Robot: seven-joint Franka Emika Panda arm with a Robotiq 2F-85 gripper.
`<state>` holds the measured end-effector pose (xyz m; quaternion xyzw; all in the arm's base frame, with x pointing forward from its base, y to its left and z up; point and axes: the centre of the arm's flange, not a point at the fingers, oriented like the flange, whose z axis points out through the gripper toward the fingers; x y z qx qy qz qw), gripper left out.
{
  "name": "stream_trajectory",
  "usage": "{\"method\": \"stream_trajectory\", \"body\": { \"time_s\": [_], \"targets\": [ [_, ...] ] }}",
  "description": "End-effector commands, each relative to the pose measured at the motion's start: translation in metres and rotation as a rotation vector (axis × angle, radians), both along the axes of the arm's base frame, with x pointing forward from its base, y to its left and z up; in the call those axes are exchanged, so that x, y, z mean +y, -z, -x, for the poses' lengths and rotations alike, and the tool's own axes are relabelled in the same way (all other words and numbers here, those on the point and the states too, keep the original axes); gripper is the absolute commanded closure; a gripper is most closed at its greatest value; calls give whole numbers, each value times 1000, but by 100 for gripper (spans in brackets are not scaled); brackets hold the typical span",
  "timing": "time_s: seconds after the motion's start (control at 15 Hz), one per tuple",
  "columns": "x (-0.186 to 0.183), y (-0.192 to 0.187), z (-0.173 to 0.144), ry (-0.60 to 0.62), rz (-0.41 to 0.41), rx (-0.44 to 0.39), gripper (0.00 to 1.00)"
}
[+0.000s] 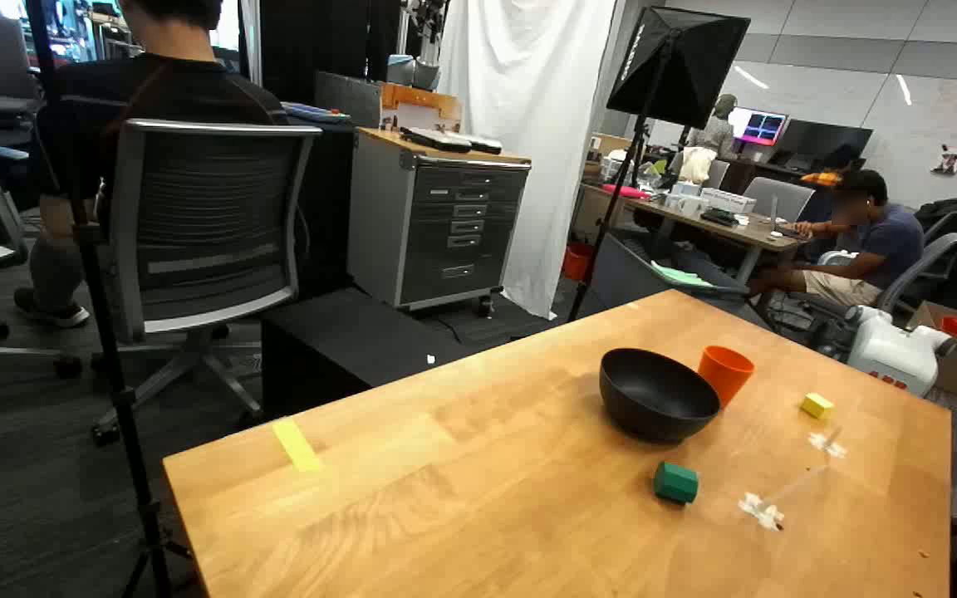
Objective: Pour the contents of the cup into the bowl
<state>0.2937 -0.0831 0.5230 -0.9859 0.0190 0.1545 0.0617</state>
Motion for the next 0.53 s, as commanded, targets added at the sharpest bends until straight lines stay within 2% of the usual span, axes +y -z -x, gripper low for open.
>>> {"method": "stream_trajectory", "body": {
  "time_s": [0.0,0.47],
  "targets": [
    [0,-1,0,0,1,-3,0],
    [0,-3,0,1,1,-9,0]
  ]
}}
